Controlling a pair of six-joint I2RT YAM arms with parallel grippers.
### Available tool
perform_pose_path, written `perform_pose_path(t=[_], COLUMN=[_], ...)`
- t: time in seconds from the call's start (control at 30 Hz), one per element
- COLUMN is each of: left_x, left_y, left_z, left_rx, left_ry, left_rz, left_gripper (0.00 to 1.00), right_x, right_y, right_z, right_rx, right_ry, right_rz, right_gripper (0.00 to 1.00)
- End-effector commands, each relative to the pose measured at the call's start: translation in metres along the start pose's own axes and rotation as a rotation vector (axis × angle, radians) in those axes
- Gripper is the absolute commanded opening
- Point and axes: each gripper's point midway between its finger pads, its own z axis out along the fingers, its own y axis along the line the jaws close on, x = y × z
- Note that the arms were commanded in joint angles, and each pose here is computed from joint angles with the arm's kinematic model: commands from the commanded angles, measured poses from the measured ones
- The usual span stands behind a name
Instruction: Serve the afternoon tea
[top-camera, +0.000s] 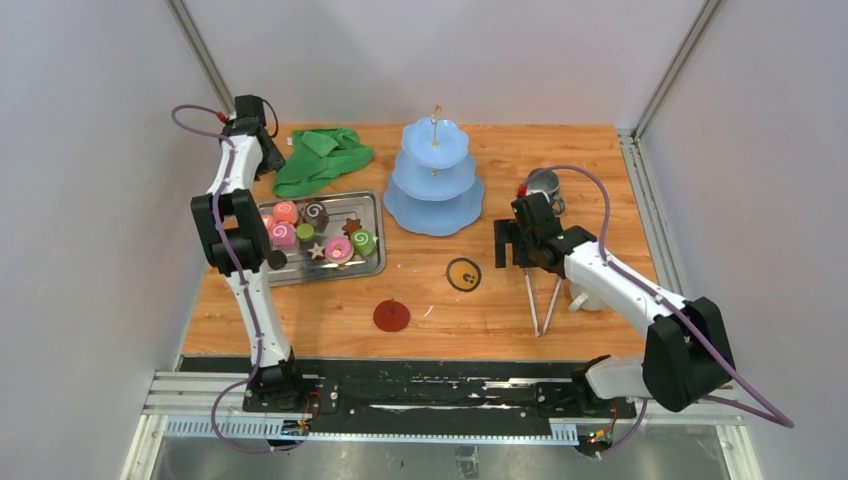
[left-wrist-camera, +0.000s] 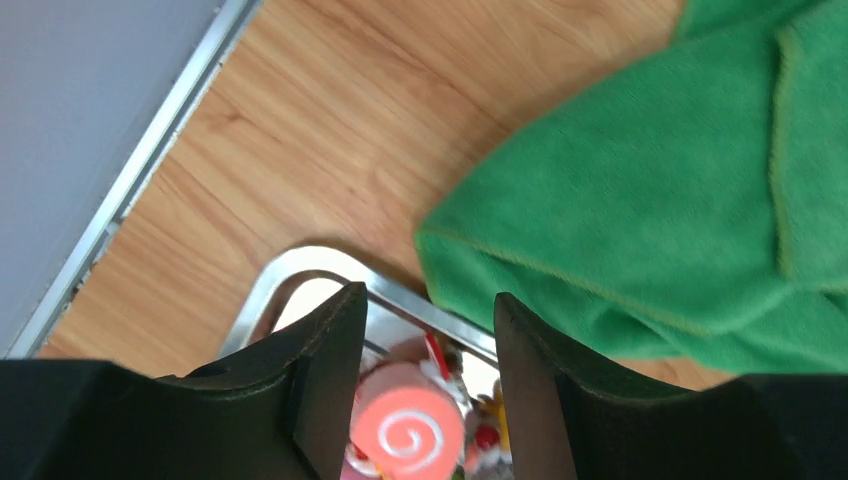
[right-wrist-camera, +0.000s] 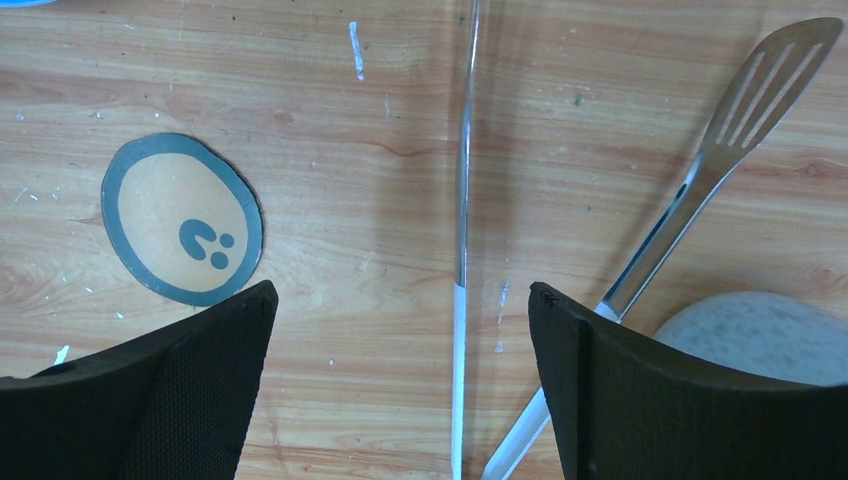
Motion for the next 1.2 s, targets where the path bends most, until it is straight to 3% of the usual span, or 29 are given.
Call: perform_pose_path(t=[0.0, 0.2, 0.67, 0.9, 1.17], left_x=[-0.010, -0.001, 0.022, 0.048, 0.078], left_y=[0.032, 0.047, 0.052, 0.067, 0.085], left_z=[0.025, 0.055, 0.049, 0.033, 0.029], left_rx=[-0.049, -0.071, -0.102, -0.219, -0.329], left_ry=[0.036, 0.099, 0.171, 0.194, 0.202], left_rz=[-0.066, -0.067, 0.012, -0.104, -0.250], left_gripper=[0.54, 0.53, 0.50, 0.56, 0.54], right_x=[-0.011, -0.009, -0.011, -0.011, -0.009], right_y=[0.005, 0.006, 0.006, 0.007, 0.009], right_z=[-0.003, -0.002, -0.007, -0.008, -0.008], right_rx=[-0.030, -0.036, -0.046, -0.056, -0.065], right_ry=[-0.023, -0.017, -0.032, -0.031, -0.019], right_rz=[0.021, 0.021, 0.016, 0.010, 0.008], right_gripper=[0.95, 0.95, 0.95, 0.95, 0.94])
